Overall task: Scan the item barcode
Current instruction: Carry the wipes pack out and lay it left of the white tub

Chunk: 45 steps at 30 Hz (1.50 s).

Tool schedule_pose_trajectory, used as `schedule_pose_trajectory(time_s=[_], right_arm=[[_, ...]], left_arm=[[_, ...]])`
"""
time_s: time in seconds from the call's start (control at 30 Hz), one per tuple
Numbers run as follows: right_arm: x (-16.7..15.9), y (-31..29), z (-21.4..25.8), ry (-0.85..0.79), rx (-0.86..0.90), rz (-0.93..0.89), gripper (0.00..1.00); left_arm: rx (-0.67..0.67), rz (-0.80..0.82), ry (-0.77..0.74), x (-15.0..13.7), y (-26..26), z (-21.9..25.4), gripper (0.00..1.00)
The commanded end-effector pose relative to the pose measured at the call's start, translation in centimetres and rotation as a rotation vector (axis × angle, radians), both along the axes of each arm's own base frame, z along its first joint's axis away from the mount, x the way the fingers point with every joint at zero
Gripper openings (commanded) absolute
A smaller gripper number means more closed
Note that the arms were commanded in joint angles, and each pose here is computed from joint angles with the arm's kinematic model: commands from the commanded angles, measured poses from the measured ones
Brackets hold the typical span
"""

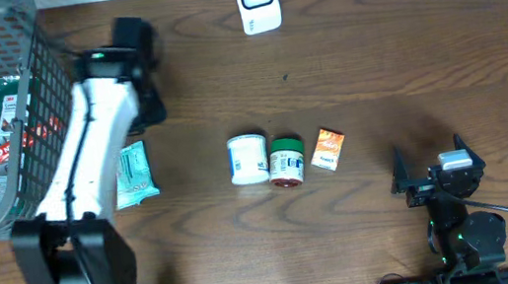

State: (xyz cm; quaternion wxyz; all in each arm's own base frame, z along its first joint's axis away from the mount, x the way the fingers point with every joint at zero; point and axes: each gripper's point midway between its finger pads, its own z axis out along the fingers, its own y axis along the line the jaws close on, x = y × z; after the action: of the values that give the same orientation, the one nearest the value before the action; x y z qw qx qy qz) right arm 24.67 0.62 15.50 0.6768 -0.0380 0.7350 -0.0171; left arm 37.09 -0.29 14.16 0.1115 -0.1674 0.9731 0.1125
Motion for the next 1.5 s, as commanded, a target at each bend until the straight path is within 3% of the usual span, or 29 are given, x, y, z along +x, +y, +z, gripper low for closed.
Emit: schedule_pose_trajectory(time_s=[0.0,0.23,0.37,0.5,0.7,1.03,1.3,1.47], right_arm=[[0.0,-0.4,-0.1,0.004,-0.006,-0.015,0.99],[0.0,-0.4,-0.1,0.004,-0.006,-0.015,0.99],[0.0,-0.4,-0.1,0.004,-0.006,-0.015,0.99],[0.0,-0.4,-0.1,0.004,-0.006,-0.015,0.99],[0.0,-0.4,-0.1,0.004,-0.006,-0.015,0.99],[0.0,-0.4,-0.1,0.004,-0.006,-0.015,0.99],[0.0,-0.4,-0.1,0.004,-0.006,-0.015,0.99],[0.0,-0.4,-0.1,0.004,-0.006,-0.015,0.99]], left_arm=[[-0.119,-0.019,0.116,-1.5,-0.2,-3.6,0.56],[-0.116,-0.027,0.123,-1.9,0.3,-9.2,0.56],[-0.11,-0.023,0.088,-1.3,0.4,-9.8,0.55],[0.012,0.035,0.063,-1.5,2.6,-10.5,0.55],[0.015,0.036,0.035,-2.0,2.7,-13.0,0.54],[0.065,0.041,0.058,-3.1,3.6,-14.0,0.55],[0.054,0.048,-0.063,-1.5,3.5,-8.8,0.56],[0.055,0.068,-0.013,-2.8,3.6,-10.0,0.6]])
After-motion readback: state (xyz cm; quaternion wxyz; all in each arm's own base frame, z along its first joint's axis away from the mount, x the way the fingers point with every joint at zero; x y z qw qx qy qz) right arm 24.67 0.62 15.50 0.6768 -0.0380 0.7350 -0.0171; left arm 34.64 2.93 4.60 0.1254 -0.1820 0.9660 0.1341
